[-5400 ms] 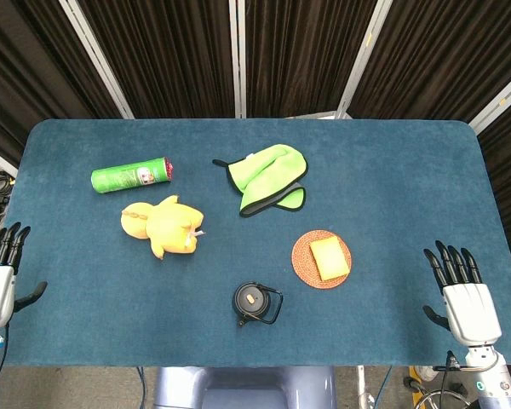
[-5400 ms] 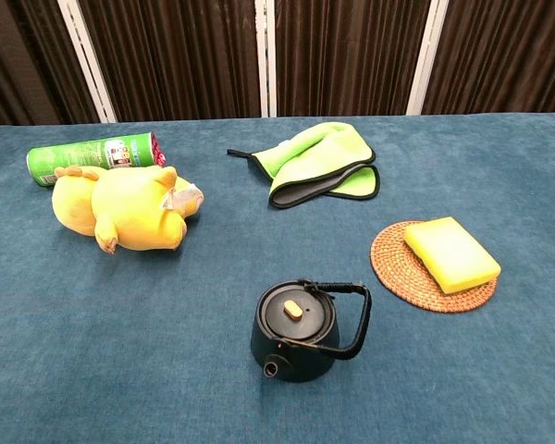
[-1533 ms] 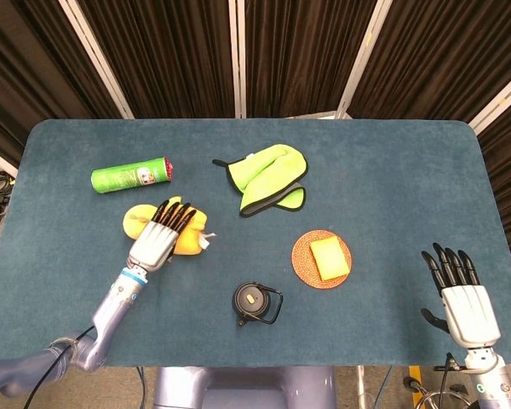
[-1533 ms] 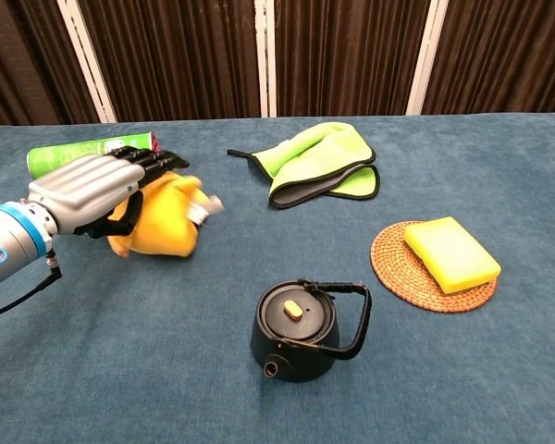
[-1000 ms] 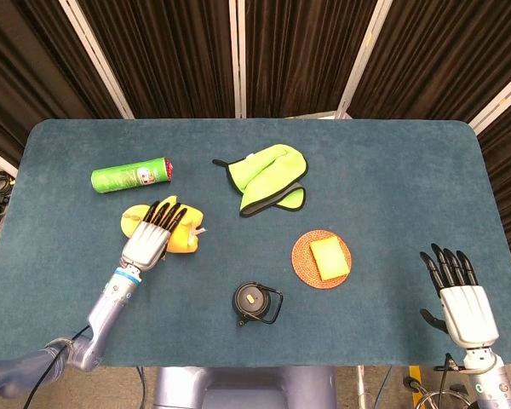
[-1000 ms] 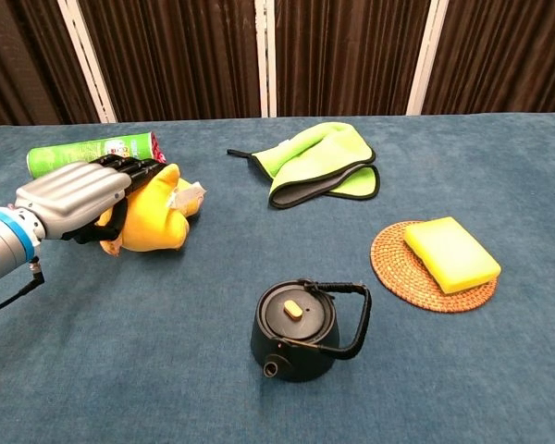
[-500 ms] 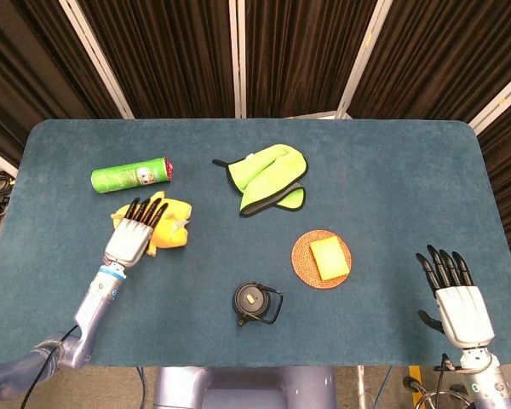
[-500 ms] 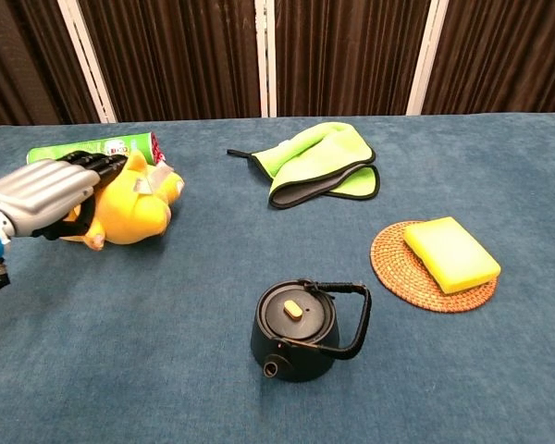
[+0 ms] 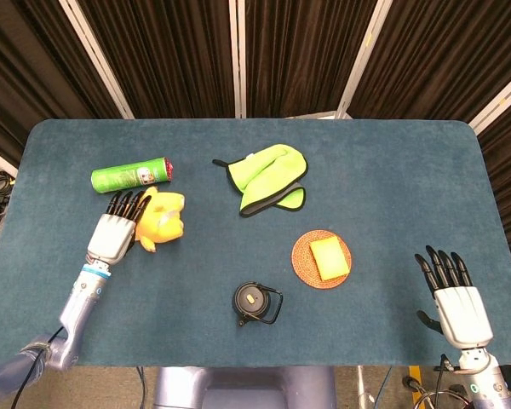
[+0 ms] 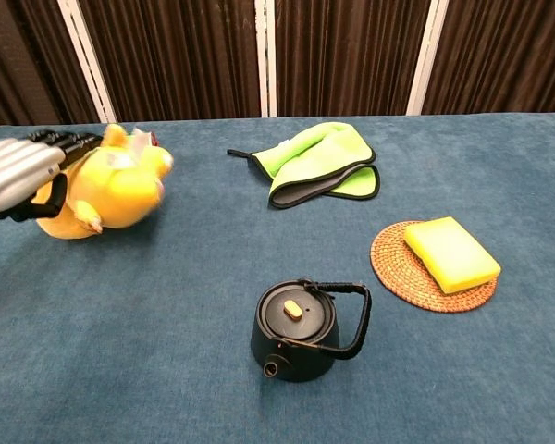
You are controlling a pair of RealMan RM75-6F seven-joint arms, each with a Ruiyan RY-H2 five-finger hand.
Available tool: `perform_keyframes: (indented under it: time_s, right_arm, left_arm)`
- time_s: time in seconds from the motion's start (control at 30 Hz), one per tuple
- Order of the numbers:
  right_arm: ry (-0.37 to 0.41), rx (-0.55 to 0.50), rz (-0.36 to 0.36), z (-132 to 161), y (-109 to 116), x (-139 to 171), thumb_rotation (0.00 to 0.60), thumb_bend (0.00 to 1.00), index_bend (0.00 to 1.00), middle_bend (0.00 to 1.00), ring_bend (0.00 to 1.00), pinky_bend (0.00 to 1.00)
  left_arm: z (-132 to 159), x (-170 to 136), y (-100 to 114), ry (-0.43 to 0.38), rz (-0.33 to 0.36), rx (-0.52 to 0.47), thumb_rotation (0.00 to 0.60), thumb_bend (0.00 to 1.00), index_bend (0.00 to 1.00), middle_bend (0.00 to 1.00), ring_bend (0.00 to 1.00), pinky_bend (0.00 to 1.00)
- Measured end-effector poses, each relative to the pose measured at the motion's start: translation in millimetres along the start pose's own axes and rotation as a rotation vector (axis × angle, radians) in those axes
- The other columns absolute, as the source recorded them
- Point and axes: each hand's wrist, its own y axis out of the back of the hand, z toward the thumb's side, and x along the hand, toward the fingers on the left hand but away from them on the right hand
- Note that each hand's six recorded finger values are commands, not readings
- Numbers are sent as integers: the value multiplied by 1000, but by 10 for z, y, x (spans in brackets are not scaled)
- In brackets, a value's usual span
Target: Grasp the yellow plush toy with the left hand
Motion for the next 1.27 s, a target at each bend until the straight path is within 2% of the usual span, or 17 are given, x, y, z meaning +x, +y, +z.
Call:
perform_keyframes:
  time_s: [0.13, 0.37, 0.6, 0.63, 0.67, 0.8, 0.9, 1.03, 1.27]
  right_arm:
    - [-1, -1, 0, -4, 5, 2, 600, 125, 0, 0, 0, 0]
    - [-5, -6, -9, -19, 35, 4, 600, 125, 0, 0, 0, 0]
    - [-17, -17, -27, -60, 100, 5, 600, 125, 0, 0, 0, 0]
    - [-16, -18, -29, -59, 106, 6, 600, 125, 0, 0, 0, 0]
    - [-16, -18, -30, -57, 110, 7, 600, 125, 0, 0, 0, 0]
    - [-13, -20, -36, -44, 127, 4, 600, 125, 0, 0, 0, 0]
    - [-12, -22, -40, -38, 141, 6, 600, 125, 0, 0, 0, 0]
    - [-12, -24, -41, -37, 150, 10, 600, 125, 0, 0, 0, 0]
    - [-17, -25, -52, -57, 183, 13, 600, 125, 0, 0, 0, 0]
  left_arm:
    - [31, -51, 123, -15, 42, -29, 600, 1000, 0, 0, 0, 0]
    - [-21, -198, 220, -4, 69, -46, 600, 1000, 0, 0, 0, 0]
    - [-256, -588, 307, 77, 84, -84, 600, 982, 0, 0, 0, 0]
    - [-310, -661, 329, 93, 89, -84, 600, 949, 0, 0, 0, 0]
    - [-359, -735, 355, 108, 94, -83, 600, 872, 0, 0, 0, 0]
    - [-532, -1096, 486, 183, 110, -78, 600, 441, 0, 0, 0, 0]
    - [-644, -1377, 573, 251, 112, -70, 600, 226, 0, 0, 0, 0]
    - [-754, -1667, 638, 314, 102, -68, 600, 171, 0, 0, 0, 0]
    - [-822, -1859, 676, 349, 74, -46, 600, 170, 0, 0, 0, 0]
